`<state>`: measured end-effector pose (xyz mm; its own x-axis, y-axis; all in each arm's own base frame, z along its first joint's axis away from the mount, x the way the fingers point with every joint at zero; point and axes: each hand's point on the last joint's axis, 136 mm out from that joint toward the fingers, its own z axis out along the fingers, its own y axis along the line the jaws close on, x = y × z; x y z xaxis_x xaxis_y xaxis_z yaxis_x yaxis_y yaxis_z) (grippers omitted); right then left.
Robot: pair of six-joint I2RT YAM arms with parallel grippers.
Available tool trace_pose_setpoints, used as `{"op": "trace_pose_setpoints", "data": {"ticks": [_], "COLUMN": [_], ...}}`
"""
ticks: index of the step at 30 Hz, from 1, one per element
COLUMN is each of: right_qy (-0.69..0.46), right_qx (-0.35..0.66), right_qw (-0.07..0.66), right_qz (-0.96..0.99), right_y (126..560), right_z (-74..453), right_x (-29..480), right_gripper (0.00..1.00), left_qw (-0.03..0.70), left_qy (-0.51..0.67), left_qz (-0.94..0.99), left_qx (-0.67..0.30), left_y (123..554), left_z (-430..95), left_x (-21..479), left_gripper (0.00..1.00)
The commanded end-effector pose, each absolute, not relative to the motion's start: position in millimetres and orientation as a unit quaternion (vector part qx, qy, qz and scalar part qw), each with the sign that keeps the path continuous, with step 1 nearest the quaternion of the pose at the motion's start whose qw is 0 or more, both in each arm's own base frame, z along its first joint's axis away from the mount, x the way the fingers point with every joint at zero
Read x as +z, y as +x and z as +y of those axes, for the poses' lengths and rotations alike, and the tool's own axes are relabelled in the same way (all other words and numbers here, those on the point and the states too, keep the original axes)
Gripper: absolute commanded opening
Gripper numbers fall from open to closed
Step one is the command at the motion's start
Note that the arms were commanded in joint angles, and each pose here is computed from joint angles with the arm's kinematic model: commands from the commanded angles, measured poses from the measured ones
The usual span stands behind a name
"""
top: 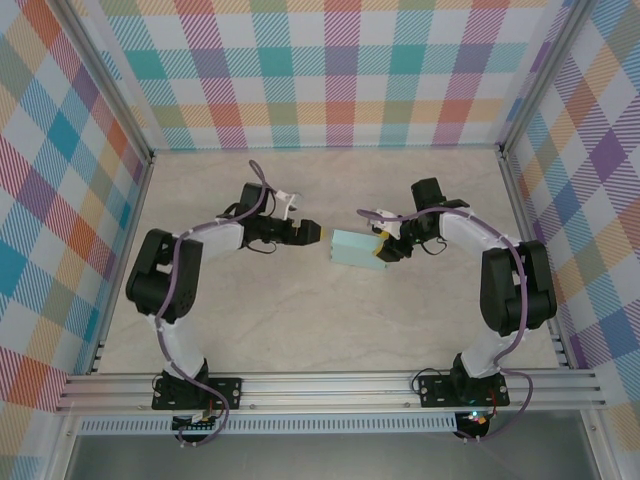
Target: Fold the paper box
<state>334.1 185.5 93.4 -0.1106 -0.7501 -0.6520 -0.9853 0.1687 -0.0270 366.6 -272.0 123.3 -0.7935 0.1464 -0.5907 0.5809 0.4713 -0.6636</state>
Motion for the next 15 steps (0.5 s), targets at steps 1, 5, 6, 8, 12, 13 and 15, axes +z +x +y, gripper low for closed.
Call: {"op": "trace_pose_setpoints", "data": {"ticks": [1,5,6,8,12,13,15], "right_qy": [-0.616,-0.635,-0.638,-0.641,-0.642,-0.641,-0.639], "right_qx": [0.233,0.240,0.240,0.244,0.249,0.249,0.251], "right_qw": [0.197,0.194,0.194,0.195,0.185,0.183,0.183], "right_qz": [0.726,0.709,0.705,0.702,0.702,0.703,0.704], "right_y": [307.3,300.8,299.9,298.8,295.5,294.9,294.3], "right_z": [177.8,182.0,183.5,186.1,185.4,184.8,185.4], "right_x": [60.3,62.4,62.7,64.8,64.0,62.5,62.0], "right_gripper": [0.21,0.22,0.22,0.22,0.22,0.22,0.22], "left_qw": [0.373,0.340,0.337,0.352,0.360,0.354,0.352], "left_qy": [0.445,0.478,0.490,0.507,0.526,0.538,0.558], "left_qz": [0.672,0.673,0.668,0.657,0.642,0.640,0.634], "left_qx": [-0.460,-0.450,-0.447,-0.432,-0.427,-0.419,-0.402], "left_y": [314.3,325.3,325.7,328.8,335.2,332.5,329.5], "left_z": [-296.9,-297.3,-300.0,-303.5,-315.8,-320.6,-326.2], "left_x": [209.1,190.2,183.3,170.4,152.9,146.2,133.8], "left_gripper": [1.00,1.00,1.00,1.00,0.97,0.95,0.90]}}
